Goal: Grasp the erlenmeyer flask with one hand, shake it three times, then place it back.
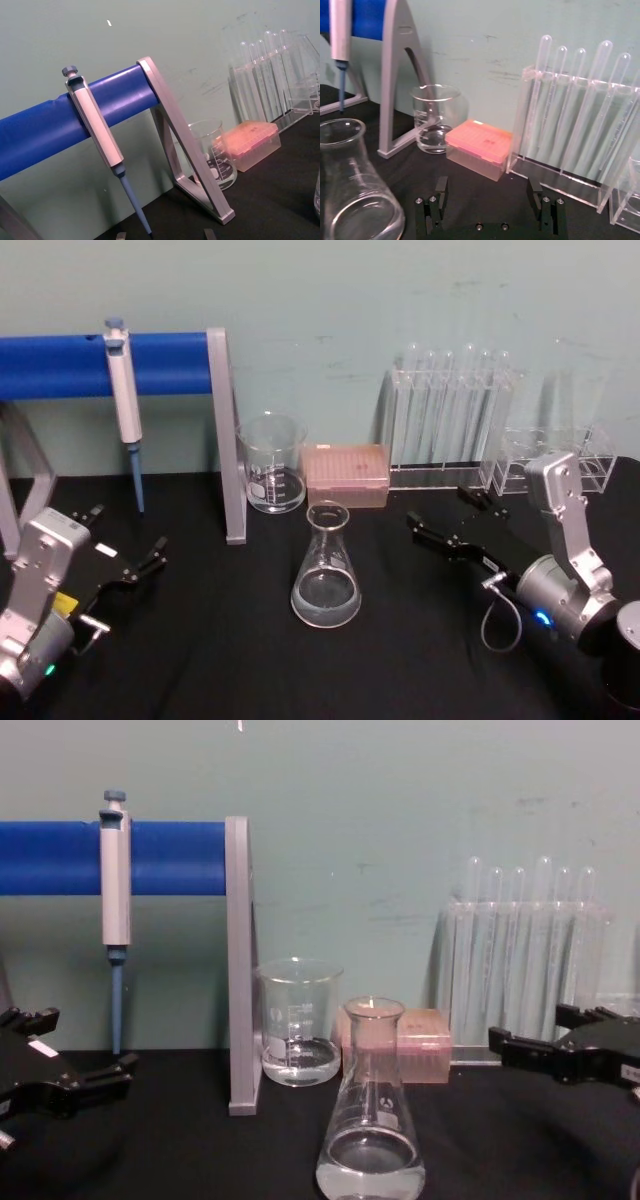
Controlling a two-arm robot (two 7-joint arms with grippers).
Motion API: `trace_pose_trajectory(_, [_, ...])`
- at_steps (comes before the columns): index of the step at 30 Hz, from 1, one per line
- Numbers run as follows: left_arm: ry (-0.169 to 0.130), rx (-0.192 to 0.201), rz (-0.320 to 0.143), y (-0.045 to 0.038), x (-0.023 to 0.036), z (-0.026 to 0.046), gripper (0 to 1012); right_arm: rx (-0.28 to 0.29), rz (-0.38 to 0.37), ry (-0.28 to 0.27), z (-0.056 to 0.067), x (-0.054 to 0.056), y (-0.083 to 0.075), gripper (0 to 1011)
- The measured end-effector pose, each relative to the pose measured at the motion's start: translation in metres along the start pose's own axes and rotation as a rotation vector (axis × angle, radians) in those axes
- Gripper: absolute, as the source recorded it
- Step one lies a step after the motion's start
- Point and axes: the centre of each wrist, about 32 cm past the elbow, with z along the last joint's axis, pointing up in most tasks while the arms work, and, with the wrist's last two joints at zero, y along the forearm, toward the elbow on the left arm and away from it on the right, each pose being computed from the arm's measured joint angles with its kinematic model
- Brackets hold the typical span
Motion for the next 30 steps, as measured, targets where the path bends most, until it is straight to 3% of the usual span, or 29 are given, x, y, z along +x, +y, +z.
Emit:
trace_pose_trajectory(18, [0.0,0.0,0.0,0.0,0.0,0.0,1001,-0.053,-0.092,0.054,-0.01,-0.007,0.034,1000])
trace_pose_trajectory(30, [0.0,0.0,0.0,0.0,0.0,0.0,1001,-0.071,-0.096,0.058,-0.013,-0.011,0.037,1000])
